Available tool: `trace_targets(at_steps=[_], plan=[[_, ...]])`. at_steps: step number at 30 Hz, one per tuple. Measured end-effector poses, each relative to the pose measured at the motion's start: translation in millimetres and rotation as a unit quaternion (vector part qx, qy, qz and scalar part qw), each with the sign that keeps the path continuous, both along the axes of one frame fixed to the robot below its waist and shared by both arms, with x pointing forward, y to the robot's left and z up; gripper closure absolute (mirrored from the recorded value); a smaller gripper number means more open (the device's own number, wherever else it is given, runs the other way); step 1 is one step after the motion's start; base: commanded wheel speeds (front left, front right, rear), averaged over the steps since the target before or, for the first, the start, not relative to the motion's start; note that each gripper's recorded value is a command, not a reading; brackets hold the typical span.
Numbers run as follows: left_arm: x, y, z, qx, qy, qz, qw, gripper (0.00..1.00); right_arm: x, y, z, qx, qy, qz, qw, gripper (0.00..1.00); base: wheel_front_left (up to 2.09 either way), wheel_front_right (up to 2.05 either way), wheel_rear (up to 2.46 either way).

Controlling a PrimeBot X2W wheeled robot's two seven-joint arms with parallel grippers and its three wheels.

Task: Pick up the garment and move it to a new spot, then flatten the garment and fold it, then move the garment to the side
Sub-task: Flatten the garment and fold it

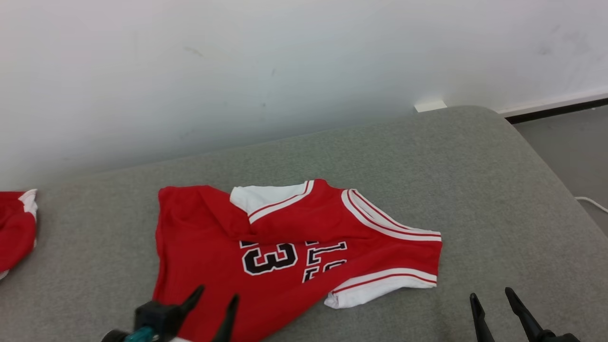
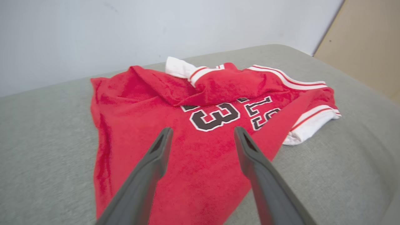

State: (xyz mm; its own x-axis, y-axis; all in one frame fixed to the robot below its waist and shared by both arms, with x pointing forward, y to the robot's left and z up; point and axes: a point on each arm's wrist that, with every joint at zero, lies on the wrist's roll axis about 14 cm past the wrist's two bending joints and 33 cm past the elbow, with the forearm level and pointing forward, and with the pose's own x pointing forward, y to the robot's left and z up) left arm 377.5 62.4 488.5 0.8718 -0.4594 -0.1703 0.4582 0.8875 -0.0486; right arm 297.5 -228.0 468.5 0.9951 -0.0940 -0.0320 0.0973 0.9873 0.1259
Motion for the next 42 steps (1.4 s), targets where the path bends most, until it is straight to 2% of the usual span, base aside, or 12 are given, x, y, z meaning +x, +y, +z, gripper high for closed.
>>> trace_targets(at_steps=[4,8,11,20,27,28,29,37,42], plan=[[-4.7,-81.4,13.0,-0.008,-0.020,-0.120,0.993,0.00,-2.2,-6.7,3.7,0.000,-0.004,-0.015,1.000,0.00,0.00,0.00,0.00],[-24.6,-152.9,6.8,-0.012,-0.009,-0.232,0.973,0.00,-9.9,-18.9,1.3,0.000,0.002,-0.040,0.999,0.00,0.00,0.00,0.00],[-30.8,-186.5,-1.3,-0.005,-0.003,-0.283,0.959,0.00,-14.8,-28.5,-0.6,0.000,0.008,-0.060,0.998,0.00,0.00,0.00,0.00],[-25.1,-230.4,-53.6,0.065,0.022,-0.361,0.930,0.00,-16.2,-45.6,-8.8,0.000,0.032,-0.100,0.994,0.00,0.00,0.00,0.00],[-2.6,-239.5,-88.6,0.137,0.005,-0.365,0.921,0.00,-19.0,-55.3,-17.4,-0.004,0.055,-0.122,0.991,0.00,0.00,0.00,0.00],[-0.1,-241.7,-89.3,0.137,0.007,-0.362,0.922,0.71,-19.9,-56.1,-18.3,-0.004,0.057,-0.124,0.991,0.00,0.00,0.00,0.00],[1.7,-242.9,-90.5,0.135,0.012,-0.360,0.923,1.00,-20.5,-56.6,-19.0,-0.004,0.059,-0.125,0.990,0.00,0.00,0.00,0.00],[18.3,-241.2,-68.6,0.051,0.071,-0.313,0.946,1.00,-17.4,-51.0,-18.2,0.002,0.052,-0.116,0.992,0.00,0.00,0.00,0.00],[15.0,-248.0,-33.5,-0.017,0.097,-0.312,0.945,1.00,-16.7,-46.0,-14.3,0.003,0.042,-0.106,0.994,0.00,0.00,0.00,0.00]])
